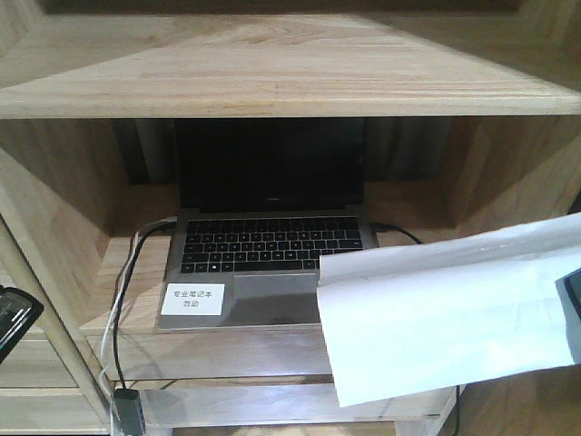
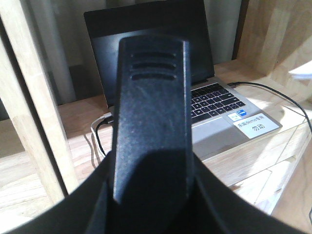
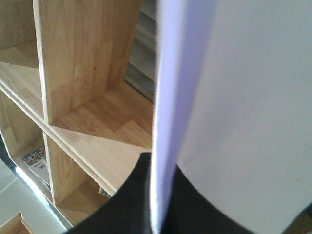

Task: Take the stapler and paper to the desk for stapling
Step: 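Pinch the paper with the right gripper and pull it off the shelf, then drive the base backward and turn away from the shelf holding both items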

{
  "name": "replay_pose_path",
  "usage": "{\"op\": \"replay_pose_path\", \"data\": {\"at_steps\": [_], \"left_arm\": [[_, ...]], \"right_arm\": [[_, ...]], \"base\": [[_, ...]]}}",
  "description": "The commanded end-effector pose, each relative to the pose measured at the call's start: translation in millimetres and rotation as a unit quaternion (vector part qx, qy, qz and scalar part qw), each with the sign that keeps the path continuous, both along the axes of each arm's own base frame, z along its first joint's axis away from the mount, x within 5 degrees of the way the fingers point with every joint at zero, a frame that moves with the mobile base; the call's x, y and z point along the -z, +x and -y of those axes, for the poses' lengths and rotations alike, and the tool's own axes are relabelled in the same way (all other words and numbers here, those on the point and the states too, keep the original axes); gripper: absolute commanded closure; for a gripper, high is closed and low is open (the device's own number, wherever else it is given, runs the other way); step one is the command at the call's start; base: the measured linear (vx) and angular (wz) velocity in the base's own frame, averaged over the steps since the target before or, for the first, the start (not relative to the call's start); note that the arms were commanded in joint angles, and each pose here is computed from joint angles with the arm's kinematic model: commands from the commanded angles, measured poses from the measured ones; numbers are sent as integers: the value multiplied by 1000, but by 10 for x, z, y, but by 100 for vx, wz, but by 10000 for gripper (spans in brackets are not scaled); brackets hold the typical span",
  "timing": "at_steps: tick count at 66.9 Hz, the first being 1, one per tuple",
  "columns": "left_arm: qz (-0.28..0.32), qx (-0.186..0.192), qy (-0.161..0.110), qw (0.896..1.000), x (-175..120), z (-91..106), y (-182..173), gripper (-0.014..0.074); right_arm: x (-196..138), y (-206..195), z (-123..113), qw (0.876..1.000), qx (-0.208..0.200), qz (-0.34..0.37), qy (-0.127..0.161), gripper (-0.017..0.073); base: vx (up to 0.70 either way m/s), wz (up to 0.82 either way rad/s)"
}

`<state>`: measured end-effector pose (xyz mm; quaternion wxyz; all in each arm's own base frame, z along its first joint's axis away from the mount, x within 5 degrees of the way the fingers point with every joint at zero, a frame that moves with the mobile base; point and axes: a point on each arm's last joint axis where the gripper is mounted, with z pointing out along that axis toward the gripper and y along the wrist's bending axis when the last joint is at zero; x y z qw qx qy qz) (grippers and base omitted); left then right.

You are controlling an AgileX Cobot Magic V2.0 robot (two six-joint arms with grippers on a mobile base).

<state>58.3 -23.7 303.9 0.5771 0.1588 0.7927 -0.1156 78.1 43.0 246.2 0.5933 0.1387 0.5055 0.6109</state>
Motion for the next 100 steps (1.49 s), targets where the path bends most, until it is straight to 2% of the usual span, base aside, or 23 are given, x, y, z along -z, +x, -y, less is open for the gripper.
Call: {"op": "replay_pose_path", "data": {"at_steps": [1, 52, 100], "left_arm": [[60, 5, -28, 998, -191, 12, 8, 600], [60, 5, -28, 998, -190, 12, 8, 600], [60, 5, -28, 998, -190, 12, 8, 600]], "right_arm": [[15, -39, 8, 1000, -5, 20, 12, 566], [15, -39, 9, 1000, -4, 20, 12, 566], [15, -39, 9, 1000, -4, 20, 12, 566]], "base": [[0, 0], [-1, -1], [-14, 4]]}}
